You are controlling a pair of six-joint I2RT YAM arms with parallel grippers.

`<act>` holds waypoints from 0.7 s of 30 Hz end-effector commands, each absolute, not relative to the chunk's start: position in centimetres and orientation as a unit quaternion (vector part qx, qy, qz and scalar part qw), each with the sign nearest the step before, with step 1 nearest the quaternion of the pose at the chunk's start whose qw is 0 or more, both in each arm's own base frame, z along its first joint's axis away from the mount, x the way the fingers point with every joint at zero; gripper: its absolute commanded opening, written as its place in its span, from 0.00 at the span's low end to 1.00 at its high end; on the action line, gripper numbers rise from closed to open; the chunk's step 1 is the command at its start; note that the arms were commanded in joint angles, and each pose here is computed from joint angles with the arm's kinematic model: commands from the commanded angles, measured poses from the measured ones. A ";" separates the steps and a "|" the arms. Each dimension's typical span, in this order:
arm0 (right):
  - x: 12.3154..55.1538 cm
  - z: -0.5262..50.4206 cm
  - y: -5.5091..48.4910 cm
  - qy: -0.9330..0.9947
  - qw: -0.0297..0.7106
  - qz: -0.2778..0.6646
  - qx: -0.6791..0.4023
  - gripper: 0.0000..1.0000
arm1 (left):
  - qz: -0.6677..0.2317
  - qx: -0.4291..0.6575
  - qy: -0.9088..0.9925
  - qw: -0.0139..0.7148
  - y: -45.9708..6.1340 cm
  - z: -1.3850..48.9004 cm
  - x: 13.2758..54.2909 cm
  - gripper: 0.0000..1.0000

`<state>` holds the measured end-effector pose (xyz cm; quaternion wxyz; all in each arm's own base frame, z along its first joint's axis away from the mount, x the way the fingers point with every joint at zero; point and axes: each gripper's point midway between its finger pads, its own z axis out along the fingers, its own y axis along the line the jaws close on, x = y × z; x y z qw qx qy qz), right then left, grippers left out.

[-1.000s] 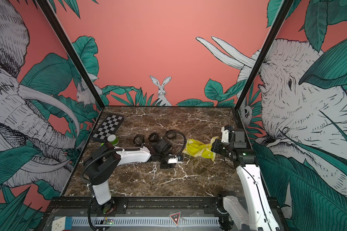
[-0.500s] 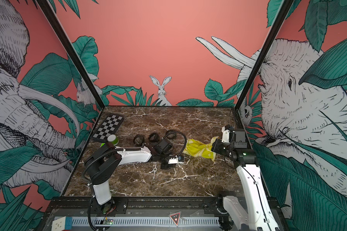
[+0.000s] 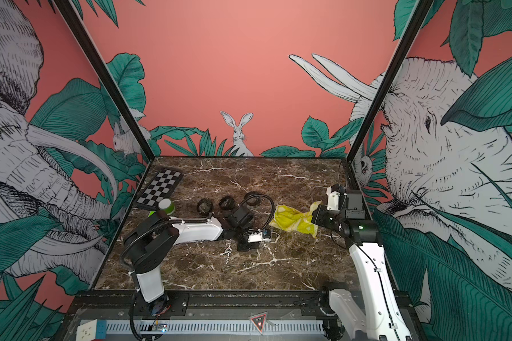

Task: Wipe the watch dial
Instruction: Pick up the watch at the center of the board.

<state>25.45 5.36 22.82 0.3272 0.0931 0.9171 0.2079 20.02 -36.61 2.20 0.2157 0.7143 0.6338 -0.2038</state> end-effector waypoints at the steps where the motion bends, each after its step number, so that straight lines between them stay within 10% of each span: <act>1: 25.9 24.3 5.4 0.908 0.350 0.212 0.084 0.00 | -0.193 0.718 0.651 0.154 -34.7 0.2 18.5 0.15; 5: 25.9 24.2 5.4 0.908 0.350 0.214 0.085 0.00 | -0.206 0.709 0.658 0.151 -34.9 0.3 18.1 0.01; 21: 26.5 24.5 5.8 0.895 0.372 0.233 0.075 0.00 | -0.193 0.708 0.598 0.321 -37.4 6.5 20.8 0.00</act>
